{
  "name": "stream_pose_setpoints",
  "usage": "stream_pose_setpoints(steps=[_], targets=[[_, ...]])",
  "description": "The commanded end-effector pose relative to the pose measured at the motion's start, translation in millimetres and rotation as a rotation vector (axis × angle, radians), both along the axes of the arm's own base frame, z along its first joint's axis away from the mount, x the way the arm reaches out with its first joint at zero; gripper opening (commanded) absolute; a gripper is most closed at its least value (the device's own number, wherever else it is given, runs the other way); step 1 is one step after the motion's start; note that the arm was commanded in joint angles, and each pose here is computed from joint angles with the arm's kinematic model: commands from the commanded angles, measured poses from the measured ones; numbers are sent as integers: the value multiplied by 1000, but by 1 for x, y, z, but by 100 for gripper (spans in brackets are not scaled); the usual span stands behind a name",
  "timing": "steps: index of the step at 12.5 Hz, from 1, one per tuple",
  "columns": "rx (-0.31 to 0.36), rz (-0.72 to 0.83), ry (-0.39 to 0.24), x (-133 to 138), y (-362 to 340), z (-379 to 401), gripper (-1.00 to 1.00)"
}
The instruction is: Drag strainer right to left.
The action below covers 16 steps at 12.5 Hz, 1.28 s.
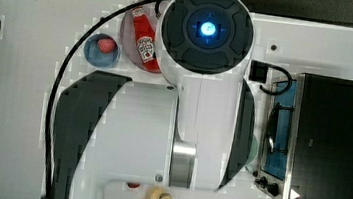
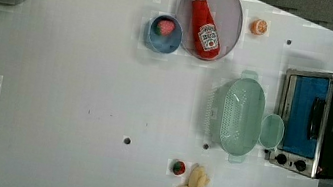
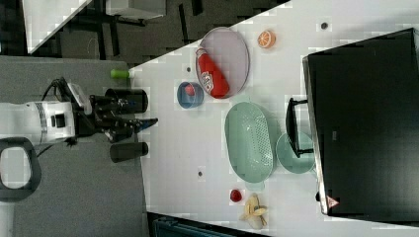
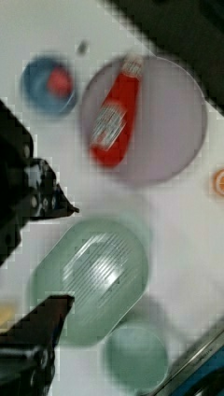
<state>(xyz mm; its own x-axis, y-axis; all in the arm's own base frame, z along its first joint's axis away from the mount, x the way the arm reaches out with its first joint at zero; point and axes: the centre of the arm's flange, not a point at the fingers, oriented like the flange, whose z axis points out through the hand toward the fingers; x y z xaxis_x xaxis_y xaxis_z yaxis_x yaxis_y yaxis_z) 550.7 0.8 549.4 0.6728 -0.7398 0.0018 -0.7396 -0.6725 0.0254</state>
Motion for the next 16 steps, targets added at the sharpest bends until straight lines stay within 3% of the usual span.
stream_pose_setpoints(steps=[1,3,6,9,16], targets=[[2,-160,-15,-184,-21,96,59],[2,-159,-12,-182,-20,93,99],[-1,-158,26,-164,-20,62,100],[-3,-167,44,-129,-21,-3,100],[-8,-239,40,-68,-21,-179,100]])
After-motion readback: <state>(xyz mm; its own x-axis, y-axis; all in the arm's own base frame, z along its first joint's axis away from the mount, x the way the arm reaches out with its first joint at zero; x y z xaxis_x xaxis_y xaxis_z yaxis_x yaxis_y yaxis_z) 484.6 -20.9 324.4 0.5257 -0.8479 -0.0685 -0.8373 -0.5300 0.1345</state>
